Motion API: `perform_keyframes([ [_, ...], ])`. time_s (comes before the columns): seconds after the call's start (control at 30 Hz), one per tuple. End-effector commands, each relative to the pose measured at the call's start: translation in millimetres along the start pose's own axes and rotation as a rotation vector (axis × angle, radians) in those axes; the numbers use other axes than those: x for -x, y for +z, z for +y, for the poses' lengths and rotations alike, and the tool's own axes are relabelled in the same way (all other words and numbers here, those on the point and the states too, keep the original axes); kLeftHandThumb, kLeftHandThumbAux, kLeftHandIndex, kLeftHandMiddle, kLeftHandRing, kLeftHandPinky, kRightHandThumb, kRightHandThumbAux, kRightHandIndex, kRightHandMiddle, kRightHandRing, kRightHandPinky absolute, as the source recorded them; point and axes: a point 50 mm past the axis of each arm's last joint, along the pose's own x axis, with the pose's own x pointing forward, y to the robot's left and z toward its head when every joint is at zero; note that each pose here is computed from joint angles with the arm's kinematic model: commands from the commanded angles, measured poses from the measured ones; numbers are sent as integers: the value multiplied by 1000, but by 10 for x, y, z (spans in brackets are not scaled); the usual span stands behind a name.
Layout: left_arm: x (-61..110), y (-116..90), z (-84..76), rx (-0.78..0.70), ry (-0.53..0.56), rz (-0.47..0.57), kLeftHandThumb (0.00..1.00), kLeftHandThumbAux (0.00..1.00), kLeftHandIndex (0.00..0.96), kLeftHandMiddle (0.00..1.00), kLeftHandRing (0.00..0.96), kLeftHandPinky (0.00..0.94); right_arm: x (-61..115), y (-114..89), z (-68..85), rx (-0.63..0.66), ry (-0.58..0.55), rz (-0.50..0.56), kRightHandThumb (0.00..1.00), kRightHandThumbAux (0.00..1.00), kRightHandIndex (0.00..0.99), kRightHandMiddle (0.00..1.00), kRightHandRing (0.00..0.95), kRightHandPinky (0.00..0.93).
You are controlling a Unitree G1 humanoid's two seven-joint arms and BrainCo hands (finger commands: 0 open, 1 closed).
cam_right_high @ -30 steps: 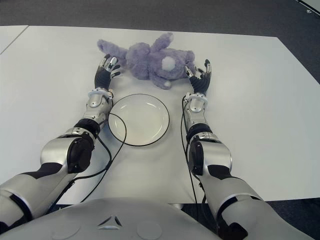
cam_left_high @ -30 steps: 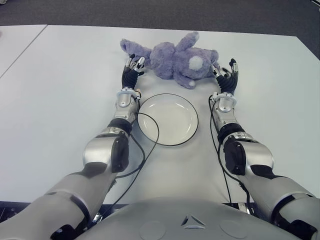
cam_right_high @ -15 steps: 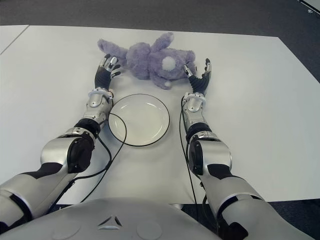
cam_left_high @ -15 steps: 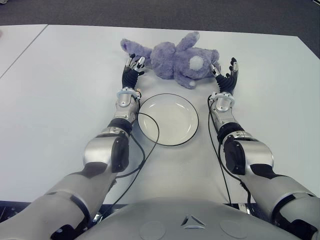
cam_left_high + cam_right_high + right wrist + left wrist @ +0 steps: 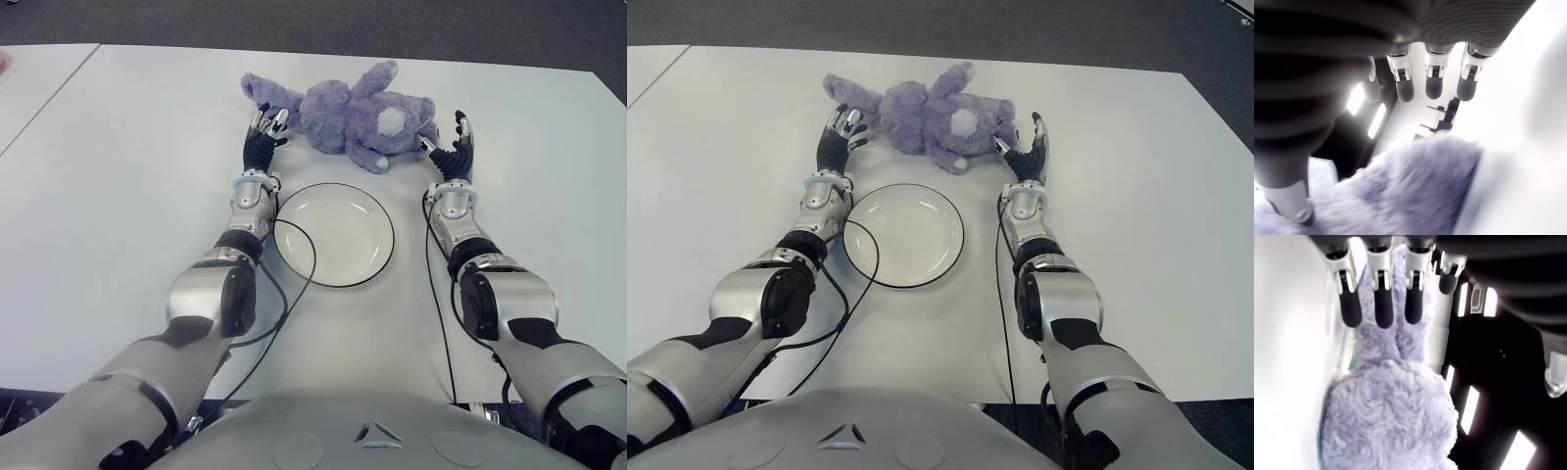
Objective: Put the doll into the plate.
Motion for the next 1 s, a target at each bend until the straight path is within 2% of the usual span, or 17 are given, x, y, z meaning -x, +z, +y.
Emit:
perform_keyframes([
  [0.03,569,-921,226,19,85,406,0,459,82,205,227,255,-5,-84,-66,63,36,33,159,671,0,7,24,86],
  [0.3,573,-928,226,-9,82,413,0,463,83,212,237,272,-61,-20,-121,70,57,-4,166,666,0,5,23,95],
  [0.5,572,-925,220,-12,83,410,0,465,84,217,243,274,-108,62,-180,141,85,-82,162,660,6,0,10,68],
  [0.7,576,-927,218,-13,85,406,0,462,84,215,239,262,-212,185,-368,255,113,-179,155,639,10,0,1,48],
  [1.0,573,-924,216,-13,82,405,0,457,84,209,231,254,-253,218,-452,311,129,-199,151,607,9,0,0,46],
])
